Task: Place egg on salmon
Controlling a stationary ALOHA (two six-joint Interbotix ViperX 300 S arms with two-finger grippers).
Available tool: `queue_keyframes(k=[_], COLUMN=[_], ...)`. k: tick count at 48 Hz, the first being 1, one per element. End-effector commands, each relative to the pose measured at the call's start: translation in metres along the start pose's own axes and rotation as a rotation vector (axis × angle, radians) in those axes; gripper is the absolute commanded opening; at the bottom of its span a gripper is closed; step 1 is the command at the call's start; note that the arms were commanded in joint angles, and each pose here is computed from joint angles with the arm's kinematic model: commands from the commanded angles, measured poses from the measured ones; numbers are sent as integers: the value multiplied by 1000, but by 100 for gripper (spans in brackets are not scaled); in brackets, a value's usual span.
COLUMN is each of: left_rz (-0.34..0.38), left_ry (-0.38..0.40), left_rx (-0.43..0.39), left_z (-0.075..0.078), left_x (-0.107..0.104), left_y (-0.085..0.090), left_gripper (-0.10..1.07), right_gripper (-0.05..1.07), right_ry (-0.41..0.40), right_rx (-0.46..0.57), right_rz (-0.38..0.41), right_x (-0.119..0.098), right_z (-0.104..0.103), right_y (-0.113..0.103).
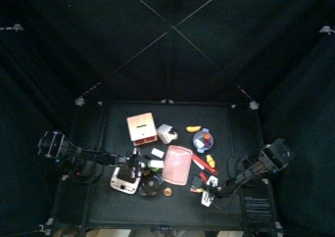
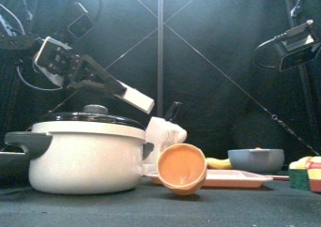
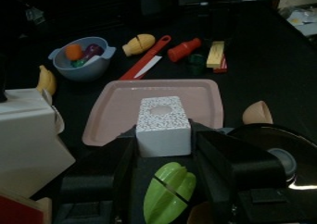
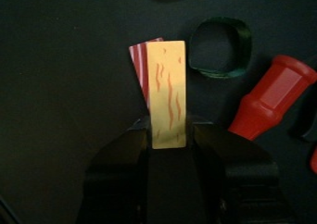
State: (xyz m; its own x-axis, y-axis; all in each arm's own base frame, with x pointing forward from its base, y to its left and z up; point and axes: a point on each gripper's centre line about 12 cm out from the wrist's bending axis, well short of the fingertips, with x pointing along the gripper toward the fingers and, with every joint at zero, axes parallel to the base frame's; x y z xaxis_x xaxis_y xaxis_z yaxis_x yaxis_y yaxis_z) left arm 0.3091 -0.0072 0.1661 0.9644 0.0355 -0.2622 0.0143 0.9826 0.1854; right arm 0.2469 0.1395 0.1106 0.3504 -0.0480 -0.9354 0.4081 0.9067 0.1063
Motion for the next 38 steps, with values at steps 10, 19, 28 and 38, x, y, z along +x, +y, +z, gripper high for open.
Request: queue_keyframes(k=[10,19,28,38], left_rz=[8,8,8,8], left_ry=[-23,-23,-22,-22], left_rx=[-5,-5,-5,-4], left_z=[7,7,6,6], left_x=[0,0,1,0], left_y=[2,2,2,2], left_gripper=[64,64,64,64], right_gripper=[86,93,93,93], right_ry=[-29,-55,-96,-274], right_rx=[11,4,-32,-138], right_rz=[39,37,-5,-36], right_x=[-10,-20,-25,-38], right_z=[10,18,26,69], right_y=[10,15,11,13])
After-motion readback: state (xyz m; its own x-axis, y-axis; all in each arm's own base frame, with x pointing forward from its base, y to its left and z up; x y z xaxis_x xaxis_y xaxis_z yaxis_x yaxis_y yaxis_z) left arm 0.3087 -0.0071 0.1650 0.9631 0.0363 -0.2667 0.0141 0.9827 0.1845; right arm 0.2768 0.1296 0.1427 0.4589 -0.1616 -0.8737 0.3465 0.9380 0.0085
